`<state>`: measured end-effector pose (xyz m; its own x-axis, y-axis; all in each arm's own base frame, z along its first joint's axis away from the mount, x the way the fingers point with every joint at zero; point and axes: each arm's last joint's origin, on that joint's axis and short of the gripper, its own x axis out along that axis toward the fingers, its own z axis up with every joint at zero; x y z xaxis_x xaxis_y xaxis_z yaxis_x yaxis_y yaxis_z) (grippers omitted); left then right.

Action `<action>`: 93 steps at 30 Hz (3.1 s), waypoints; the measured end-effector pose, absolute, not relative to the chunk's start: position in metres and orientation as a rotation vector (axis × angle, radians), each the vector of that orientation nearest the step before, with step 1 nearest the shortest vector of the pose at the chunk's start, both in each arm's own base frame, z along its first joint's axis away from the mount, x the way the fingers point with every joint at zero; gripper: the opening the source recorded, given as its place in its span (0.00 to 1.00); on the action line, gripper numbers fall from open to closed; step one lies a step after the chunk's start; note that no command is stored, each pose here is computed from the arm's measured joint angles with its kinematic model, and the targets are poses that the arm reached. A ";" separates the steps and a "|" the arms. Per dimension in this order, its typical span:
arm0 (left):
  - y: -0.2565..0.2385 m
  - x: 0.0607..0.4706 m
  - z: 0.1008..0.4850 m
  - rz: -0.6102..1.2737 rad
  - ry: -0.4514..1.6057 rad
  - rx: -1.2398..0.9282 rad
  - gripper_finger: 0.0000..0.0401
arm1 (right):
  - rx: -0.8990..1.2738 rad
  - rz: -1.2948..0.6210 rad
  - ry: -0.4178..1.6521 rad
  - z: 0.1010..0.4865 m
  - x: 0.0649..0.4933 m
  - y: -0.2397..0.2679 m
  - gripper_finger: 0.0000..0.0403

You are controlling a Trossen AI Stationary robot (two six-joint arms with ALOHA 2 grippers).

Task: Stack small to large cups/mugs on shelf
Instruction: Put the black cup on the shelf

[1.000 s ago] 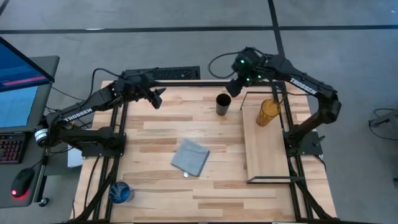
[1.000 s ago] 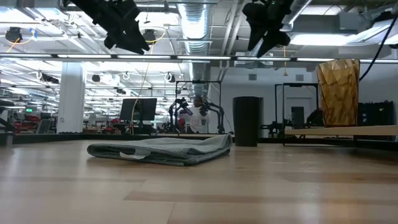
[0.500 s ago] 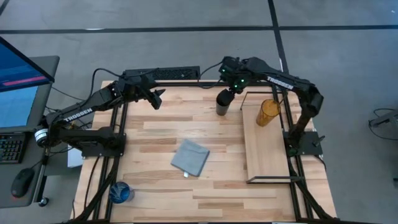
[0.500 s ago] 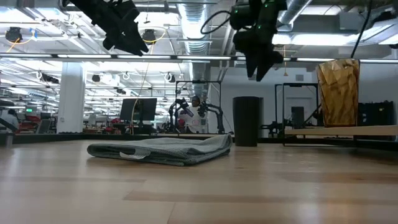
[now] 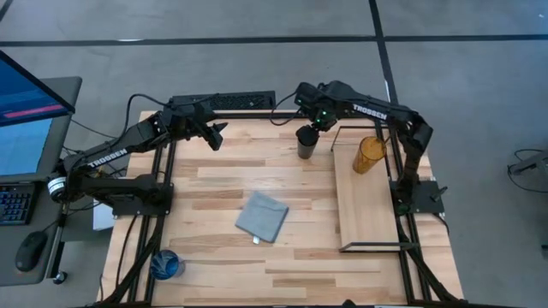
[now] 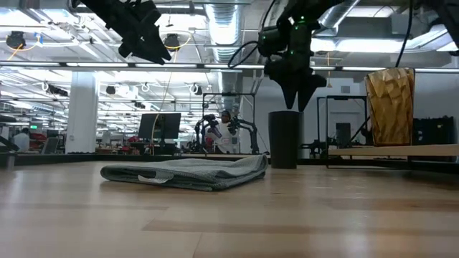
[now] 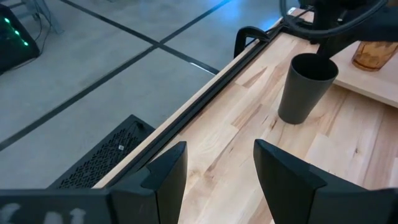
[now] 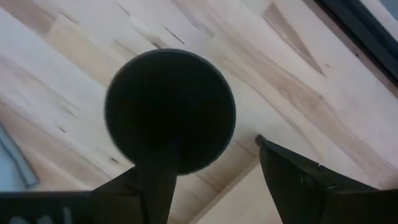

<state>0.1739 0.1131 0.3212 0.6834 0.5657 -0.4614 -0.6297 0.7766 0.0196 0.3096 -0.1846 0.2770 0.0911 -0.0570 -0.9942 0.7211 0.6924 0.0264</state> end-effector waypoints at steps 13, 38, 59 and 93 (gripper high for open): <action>0.112 0.173 0.319 0.671 0.491 -0.150 0.44 | 0.618 -0.634 1.384 0.270 0.310 -0.189 0.45; 0.112 0.173 0.319 0.670 0.490 -0.150 0.44 | 0.604 -0.628 1.380 0.256 0.320 -0.195 0.34; 0.112 0.173 0.319 0.666 0.494 -0.141 0.44 | 0.570 -0.544 1.411 0.254 0.330 -0.177 0.33; 0.149 0.231 0.256 0.700 0.658 -0.291 0.44 | 0.547 -0.526 1.405 0.254 0.332 -0.176 0.33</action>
<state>0.2310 0.1492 0.2556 0.5758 0.5003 -0.6467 -0.6761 0.7361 -0.0325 0.3317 -0.1757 0.2537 0.0945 -0.0203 -0.9953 0.6385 0.7683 0.0450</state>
